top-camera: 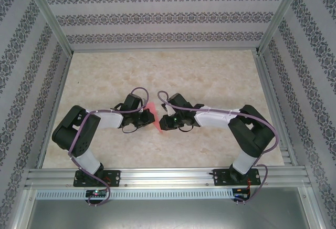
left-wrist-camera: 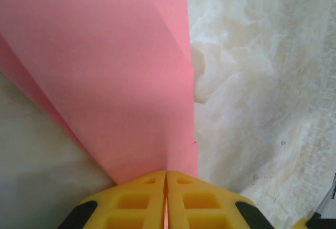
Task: Fold a paper plane with a square sheet of paper (pick it up from the middle)
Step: Fold the wing for the fifth time at the center of the table.
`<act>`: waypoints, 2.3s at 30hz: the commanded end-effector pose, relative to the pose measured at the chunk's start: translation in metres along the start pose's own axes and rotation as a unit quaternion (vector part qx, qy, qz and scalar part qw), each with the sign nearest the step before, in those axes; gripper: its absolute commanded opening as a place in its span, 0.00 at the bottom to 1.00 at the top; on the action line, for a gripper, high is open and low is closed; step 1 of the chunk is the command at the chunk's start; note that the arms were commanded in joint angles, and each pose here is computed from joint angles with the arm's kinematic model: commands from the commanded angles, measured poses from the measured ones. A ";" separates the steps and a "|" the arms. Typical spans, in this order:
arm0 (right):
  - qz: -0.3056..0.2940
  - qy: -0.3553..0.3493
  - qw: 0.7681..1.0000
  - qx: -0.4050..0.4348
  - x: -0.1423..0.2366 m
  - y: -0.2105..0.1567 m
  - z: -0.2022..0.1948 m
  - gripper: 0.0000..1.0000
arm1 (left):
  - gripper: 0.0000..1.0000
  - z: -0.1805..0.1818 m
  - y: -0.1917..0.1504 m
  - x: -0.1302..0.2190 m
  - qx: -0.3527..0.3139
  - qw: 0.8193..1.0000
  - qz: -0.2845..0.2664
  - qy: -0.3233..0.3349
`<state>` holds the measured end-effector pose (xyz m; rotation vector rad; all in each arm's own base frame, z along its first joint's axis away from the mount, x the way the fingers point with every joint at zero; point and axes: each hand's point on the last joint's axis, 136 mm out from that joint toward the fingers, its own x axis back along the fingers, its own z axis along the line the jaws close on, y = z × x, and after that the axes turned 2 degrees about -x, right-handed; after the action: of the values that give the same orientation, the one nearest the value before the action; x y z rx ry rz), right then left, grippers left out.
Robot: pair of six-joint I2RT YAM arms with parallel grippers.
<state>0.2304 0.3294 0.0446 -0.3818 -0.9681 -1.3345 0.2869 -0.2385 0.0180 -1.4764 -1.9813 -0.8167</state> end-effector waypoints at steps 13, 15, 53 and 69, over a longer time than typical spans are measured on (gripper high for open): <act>0.067 0.008 0.998 0.001 -0.034 -0.031 -0.010 0.10 | 0.10 0.022 -0.010 -0.003 0.015 0.999 0.007 0.043; 0.074 -0.001 0.997 0.000 -0.033 -0.037 -0.015 0.10 | 0.10 0.022 -0.009 -0.002 0.015 0.999 0.006 0.045; 0.034 -0.003 0.999 0.021 -0.037 -0.010 -0.006 0.10 | 0.10 0.018 -0.008 -0.001 0.010 0.999 0.013 0.049; 0.107 -0.042 0.993 0.033 -0.013 -0.073 -0.051 0.09 | 0.13 -0.028 0.013 0.015 -0.065 0.998 -0.007 -0.009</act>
<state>0.2070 0.3180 0.0122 -0.3310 -1.0077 -1.1984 0.2889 -0.2420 0.0337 -1.5169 -1.9614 -0.8825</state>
